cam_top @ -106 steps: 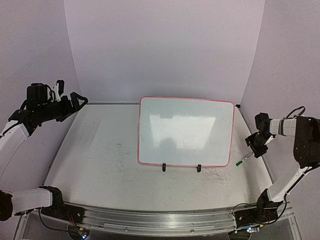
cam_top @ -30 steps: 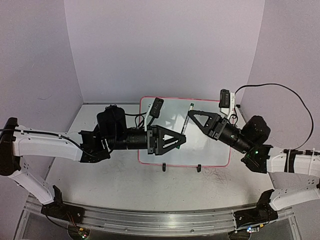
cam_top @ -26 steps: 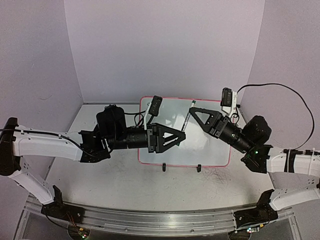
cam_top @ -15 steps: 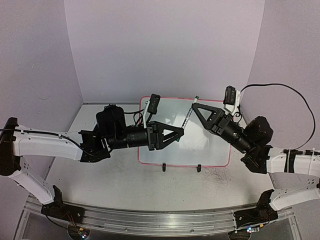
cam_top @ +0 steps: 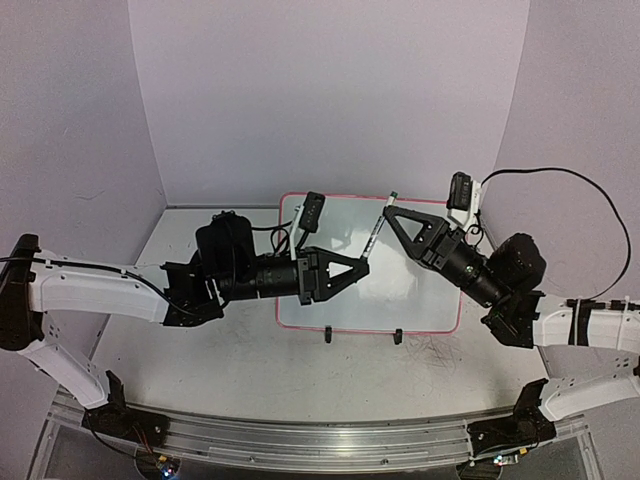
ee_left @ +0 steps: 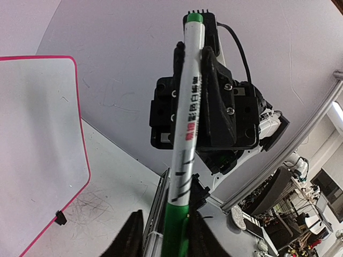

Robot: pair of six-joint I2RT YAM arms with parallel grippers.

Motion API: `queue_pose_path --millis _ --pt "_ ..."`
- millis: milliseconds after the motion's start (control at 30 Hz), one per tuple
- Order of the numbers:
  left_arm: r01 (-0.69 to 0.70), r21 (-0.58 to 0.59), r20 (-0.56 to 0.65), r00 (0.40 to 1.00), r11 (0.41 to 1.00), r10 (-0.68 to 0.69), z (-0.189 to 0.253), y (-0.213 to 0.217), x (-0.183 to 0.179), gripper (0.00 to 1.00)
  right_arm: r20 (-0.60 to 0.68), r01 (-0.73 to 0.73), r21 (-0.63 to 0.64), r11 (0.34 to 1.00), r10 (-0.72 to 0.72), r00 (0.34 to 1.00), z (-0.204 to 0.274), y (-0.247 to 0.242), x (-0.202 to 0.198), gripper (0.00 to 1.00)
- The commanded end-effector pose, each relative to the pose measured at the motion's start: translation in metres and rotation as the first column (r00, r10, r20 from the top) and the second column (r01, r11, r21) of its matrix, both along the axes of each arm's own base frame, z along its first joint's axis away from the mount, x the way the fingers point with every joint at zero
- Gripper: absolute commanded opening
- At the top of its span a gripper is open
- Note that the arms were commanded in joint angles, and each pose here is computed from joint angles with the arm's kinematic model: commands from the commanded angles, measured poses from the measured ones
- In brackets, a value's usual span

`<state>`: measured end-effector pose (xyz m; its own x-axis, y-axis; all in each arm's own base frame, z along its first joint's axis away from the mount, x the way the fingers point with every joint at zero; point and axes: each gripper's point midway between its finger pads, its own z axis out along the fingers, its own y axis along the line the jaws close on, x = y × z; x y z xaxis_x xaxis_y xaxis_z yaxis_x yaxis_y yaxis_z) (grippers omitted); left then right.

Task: Write a sentence on the whiteboard
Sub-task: Pass from the right arm to the left

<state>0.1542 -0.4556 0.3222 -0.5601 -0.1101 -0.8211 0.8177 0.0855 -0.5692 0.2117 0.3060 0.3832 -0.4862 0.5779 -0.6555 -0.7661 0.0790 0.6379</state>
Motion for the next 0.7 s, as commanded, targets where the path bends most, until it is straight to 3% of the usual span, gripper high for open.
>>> queue_pose_path --millis 0,100,233,367,533,667 --pt "-0.017 -0.042 0.066 0.998 0.999 0.02 0.023 0.005 0.002 0.16 0.048 -0.028 0.068 0.997 0.025 0.999 0.026 -0.006 -0.012 0.0" --pt "-0.01 0.024 0.133 0.991 1.0 0.007 0.017 0.008 -0.001 0.04 0.028 -0.002 -0.007 1.0 0.002 1.0 0.016 -0.004 -0.009 0.12" --pt "-0.045 0.236 0.271 0.962 0.971 -0.022 -0.012 0.023 -0.003 0.0 -0.041 0.09 -0.269 0.959 -0.105 0.994 -0.017 -0.003 0.007 0.37" --pt "-0.166 0.437 0.373 0.928 0.884 -0.01 -0.031 0.051 0.01 0.0 -0.028 0.137 -0.454 0.881 -0.168 0.985 -0.034 -0.016 0.009 0.95" --pt "-0.134 0.452 0.435 0.896 0.882 -0.086 -0.022 0.068 -0.005 0.0 0.075 0.175 -0.574 0.8 -0.162 0.984 -0.036 -0.026 0.001 0.98" --pt "-0.07 0.485 0.431 0.886 0.872 -0.169 -0.021 0.064 -0.015 0.0 -0.012 -0.015 -0.643 0.766 0.009 1.0 -0.035 0.005 -0.01 0.98"
